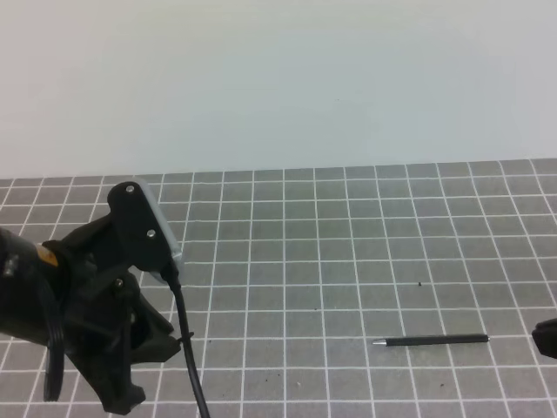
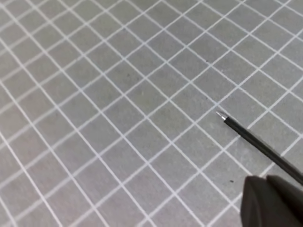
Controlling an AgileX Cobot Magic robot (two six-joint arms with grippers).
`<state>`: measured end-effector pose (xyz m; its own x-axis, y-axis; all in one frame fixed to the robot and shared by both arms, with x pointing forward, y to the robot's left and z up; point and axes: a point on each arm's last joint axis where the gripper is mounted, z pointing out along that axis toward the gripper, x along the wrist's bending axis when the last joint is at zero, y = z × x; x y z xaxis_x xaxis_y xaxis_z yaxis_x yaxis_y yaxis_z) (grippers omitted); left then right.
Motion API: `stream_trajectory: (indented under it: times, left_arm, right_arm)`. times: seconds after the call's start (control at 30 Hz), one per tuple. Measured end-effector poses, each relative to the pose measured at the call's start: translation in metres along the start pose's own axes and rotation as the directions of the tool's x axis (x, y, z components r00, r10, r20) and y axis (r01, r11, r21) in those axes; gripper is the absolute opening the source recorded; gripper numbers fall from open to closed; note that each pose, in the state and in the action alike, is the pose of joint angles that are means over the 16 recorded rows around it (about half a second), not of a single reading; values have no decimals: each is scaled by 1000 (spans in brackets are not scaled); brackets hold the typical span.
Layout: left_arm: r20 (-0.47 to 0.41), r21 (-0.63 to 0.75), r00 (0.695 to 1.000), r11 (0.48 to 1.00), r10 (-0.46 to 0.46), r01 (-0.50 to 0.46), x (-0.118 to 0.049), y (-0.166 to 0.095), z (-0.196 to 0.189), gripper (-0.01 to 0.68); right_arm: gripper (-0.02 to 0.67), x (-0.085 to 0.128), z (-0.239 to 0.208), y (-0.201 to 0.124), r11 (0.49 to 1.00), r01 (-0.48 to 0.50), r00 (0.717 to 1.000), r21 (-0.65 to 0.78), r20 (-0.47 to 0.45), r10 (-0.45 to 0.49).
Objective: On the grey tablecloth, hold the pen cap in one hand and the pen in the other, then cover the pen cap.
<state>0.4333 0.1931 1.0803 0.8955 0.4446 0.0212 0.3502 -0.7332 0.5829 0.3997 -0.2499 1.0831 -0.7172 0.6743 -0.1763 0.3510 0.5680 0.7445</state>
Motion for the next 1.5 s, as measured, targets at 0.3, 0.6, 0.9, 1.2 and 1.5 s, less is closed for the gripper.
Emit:
stream_trajectory:
  times: [0.3,0.6,0.9,1.2,1.5]
  left_arm:
    - [-4,-3,1000,1000,0,0,0,0,0,66]
    - [0,0,1000,1000,2,-2,0,0,0,66]
    - [15,11,1000,1000,2,-2,-1,-1,0,66]
    - [27,19,1000,1000,-10,10,-2,-2,0,57]
    - [35,15,999,1000,-27,26,-3,-1,0,61]
  right_arm:
    - [-3,-11,19,18,954,252,967,162,-87,-241]
    - [20,-15,60,46,784,549,835,290,-152,-528]
    - [161,-11,113,56,650,703,704,289,-153,-694]
    - [268,-13,154,45,634,705,704,319,-202,-681]
    - [271,-16,184,42,642,680,731,355,-262,-630]
